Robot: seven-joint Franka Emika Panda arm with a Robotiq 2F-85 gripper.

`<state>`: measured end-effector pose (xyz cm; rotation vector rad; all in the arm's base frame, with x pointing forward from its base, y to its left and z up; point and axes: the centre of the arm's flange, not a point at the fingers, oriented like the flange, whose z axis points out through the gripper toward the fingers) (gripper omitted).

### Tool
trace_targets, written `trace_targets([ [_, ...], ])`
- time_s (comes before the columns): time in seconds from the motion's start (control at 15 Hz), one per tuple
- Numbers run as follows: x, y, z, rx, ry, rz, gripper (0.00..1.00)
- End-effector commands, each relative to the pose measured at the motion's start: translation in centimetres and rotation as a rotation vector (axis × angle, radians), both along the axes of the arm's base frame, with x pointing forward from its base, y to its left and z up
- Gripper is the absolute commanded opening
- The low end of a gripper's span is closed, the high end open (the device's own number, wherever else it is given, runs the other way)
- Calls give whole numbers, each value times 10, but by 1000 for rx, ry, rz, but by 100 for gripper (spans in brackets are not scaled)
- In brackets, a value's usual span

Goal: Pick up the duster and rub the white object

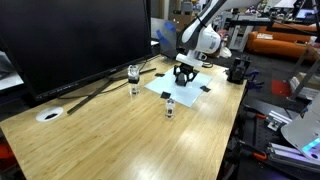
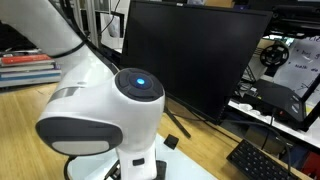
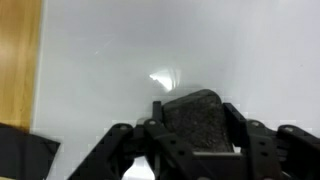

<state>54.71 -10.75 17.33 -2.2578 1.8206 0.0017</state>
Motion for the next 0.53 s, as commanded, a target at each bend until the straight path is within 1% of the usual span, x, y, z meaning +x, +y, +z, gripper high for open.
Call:
trace_targets([
  [0.0, -23, 15, 19, 39, -56, 23, 36],
  [0.13, -30, 34, 39, 93, -75, 64, 36],
  [0.27, -41, 54, 59, 127, -78, 120, 36],
  [0.4, -59, 71, 67, 174, -42, 191, 36],
  [0.47, -70, 77, 62, 195, 14, 222, 36],
])
